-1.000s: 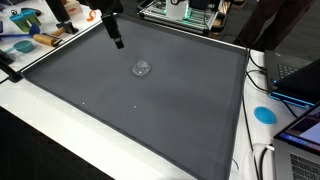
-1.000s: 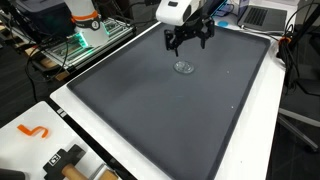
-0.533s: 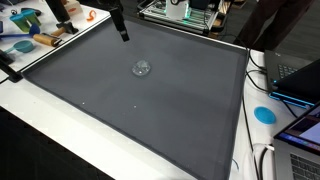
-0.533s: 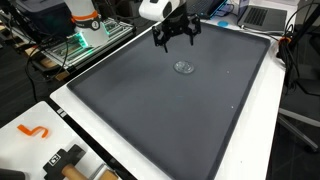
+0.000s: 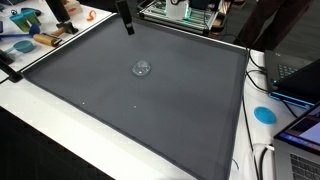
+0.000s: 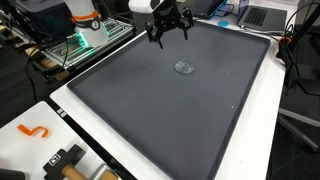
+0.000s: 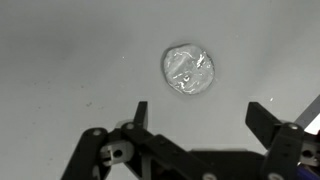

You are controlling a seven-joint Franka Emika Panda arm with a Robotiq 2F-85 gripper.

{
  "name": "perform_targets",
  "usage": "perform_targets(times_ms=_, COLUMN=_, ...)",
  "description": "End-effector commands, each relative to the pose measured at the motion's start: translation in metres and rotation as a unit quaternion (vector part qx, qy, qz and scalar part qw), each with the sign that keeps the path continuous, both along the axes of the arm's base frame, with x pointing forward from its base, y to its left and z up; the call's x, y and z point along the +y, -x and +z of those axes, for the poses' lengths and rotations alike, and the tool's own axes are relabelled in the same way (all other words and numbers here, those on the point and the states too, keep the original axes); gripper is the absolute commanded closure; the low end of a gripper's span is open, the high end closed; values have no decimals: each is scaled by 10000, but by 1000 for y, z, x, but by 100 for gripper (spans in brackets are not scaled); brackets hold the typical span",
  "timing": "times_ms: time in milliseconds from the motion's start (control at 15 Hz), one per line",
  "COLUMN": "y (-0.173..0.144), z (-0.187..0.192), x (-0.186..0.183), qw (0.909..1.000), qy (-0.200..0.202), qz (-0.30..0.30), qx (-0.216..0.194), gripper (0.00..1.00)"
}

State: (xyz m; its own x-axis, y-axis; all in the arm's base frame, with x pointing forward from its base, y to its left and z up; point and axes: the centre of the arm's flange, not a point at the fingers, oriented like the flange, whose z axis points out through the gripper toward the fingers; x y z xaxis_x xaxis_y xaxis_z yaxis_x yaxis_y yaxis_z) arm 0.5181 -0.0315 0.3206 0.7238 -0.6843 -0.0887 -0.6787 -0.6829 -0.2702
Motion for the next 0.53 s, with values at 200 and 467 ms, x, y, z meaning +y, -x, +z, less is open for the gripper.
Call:
perform_targets(times_ms=200, y=33, z=-2, x=14, qw=9997, qy=57, qz=160, qx=-154, gripper=0)
perform_targets(times_ms=467, y=37, z=3, x=28, qw=9966, qy=381, qz=626, qx=-382, gripper=0)
